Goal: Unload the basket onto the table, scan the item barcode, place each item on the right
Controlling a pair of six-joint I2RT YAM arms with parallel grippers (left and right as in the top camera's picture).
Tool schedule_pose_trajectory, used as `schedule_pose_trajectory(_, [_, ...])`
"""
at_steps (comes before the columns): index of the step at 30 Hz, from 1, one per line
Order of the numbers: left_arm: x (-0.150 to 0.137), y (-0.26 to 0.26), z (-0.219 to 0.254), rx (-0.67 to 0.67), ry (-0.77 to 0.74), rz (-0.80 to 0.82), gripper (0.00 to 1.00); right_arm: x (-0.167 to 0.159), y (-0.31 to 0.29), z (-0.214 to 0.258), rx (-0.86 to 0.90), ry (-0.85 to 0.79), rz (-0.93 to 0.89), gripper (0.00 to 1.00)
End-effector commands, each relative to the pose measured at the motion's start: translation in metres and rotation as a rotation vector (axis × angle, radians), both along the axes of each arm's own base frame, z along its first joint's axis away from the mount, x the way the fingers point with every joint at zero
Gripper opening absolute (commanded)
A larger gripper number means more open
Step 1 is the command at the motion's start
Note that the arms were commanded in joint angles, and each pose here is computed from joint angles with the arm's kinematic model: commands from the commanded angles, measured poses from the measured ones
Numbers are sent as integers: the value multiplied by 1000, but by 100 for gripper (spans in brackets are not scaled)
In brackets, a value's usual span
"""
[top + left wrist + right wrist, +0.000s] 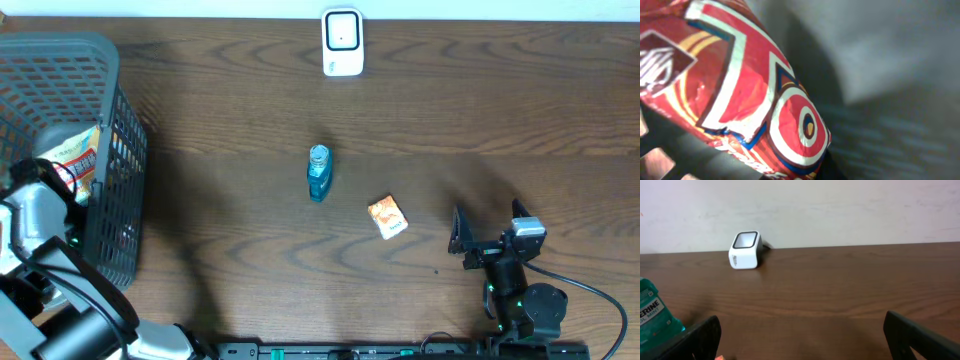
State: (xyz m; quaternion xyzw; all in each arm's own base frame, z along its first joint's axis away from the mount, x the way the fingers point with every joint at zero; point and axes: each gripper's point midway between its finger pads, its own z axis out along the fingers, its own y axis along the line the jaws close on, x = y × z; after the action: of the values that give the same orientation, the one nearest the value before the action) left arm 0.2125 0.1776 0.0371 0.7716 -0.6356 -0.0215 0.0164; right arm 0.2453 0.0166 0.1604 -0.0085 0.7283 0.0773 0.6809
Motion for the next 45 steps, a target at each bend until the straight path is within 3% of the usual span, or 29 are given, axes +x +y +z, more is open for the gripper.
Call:
schedule_pose_trajectory(1, [24, 22, 60, 132, -147, -119, 7, 0, 2, -2, -8, 5, 10, 99])
schedule_pose_trajectory(8, [39, 20, 160, 318, -430, -160, 7, 0, 2, -2, -8, 5, 10, 99])
schedule_pose_trajectory(17, [57, -35, 274, 468, -904, -466, 7, 0, 2, -2, -8, 5, 10, 99])
schedule_pose_trajectory(22, [55, -77, 325, 563, -1092, -665, 7, 0, 2, -2, -8, 5, 10, 99])
schedule_pose_trajectory(27, [51, -113, 340, 589, -1151, -819, 7, 0, 2, -2, -8, 5, 10, 99])
schedule_pose_trajectory(37, [55, -171, 330, 506, -1176, -1094, 7, 0, 2, -2, -8, 5, 10, 99])
schedule_pose_trajectory(45, [45, -178, 300, 507, -1005, -1151, 7, 0, 2, -2, -8, 5, 10, 99])
